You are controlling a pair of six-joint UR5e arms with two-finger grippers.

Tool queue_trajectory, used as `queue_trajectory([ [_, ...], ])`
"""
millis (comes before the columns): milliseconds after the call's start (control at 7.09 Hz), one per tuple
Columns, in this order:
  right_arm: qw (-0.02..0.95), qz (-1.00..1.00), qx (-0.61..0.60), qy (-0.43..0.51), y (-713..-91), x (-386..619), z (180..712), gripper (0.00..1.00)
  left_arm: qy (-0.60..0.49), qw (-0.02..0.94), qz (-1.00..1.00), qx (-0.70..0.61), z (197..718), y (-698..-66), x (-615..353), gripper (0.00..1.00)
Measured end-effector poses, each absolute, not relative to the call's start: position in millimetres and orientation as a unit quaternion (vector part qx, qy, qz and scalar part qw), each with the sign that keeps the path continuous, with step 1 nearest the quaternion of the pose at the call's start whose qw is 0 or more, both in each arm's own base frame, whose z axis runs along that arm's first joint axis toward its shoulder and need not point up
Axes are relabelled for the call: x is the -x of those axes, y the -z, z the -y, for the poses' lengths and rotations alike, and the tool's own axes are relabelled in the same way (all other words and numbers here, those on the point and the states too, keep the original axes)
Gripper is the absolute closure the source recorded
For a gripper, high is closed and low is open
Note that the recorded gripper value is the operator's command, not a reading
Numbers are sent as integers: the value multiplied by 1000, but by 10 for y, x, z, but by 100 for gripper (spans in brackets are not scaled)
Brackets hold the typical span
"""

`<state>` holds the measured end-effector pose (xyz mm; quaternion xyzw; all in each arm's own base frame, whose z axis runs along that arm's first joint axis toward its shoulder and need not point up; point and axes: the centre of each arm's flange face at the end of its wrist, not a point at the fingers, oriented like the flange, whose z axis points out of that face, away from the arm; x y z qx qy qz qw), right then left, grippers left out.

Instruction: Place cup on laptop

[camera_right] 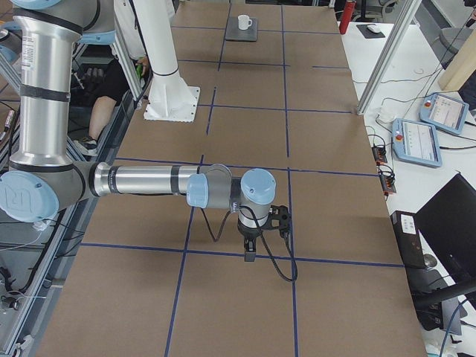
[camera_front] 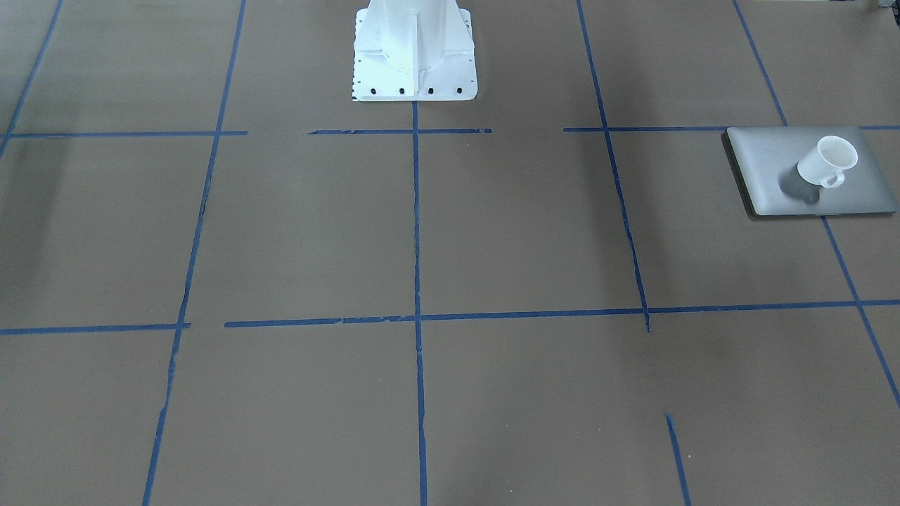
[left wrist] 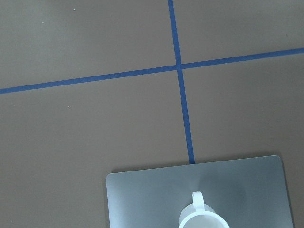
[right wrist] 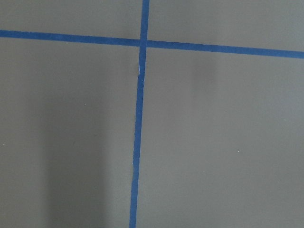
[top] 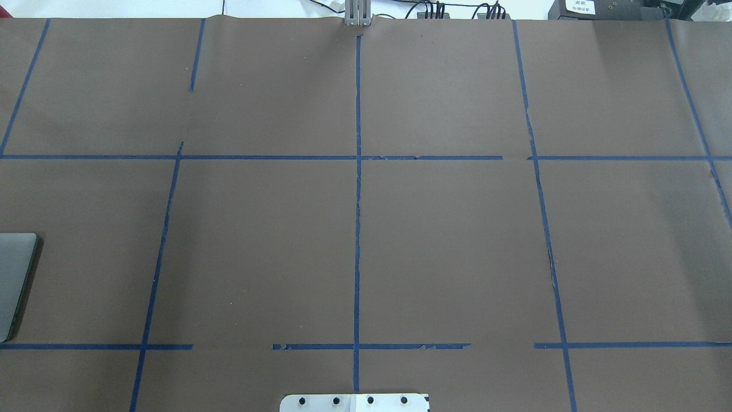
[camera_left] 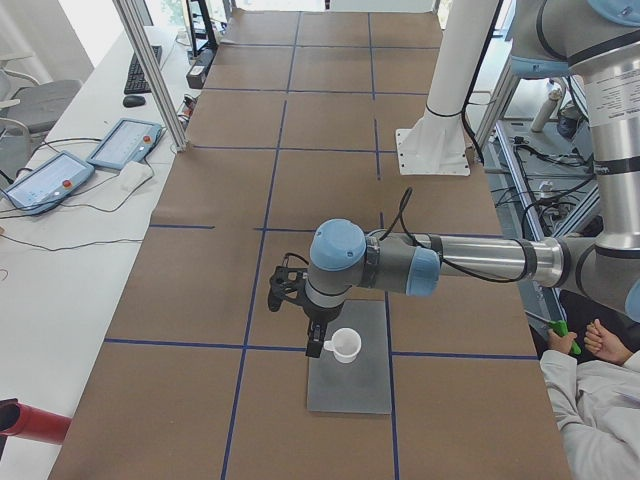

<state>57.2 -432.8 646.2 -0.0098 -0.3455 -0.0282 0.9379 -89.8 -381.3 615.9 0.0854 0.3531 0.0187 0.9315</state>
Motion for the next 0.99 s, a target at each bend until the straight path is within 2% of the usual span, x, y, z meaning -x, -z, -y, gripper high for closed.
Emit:
queue_trajectory([
  [987, 938, 345, 10, 28, -6462, -573, 4328, 0, -11, 920, -388, -57, 3817, -6100, 840, 0],
])
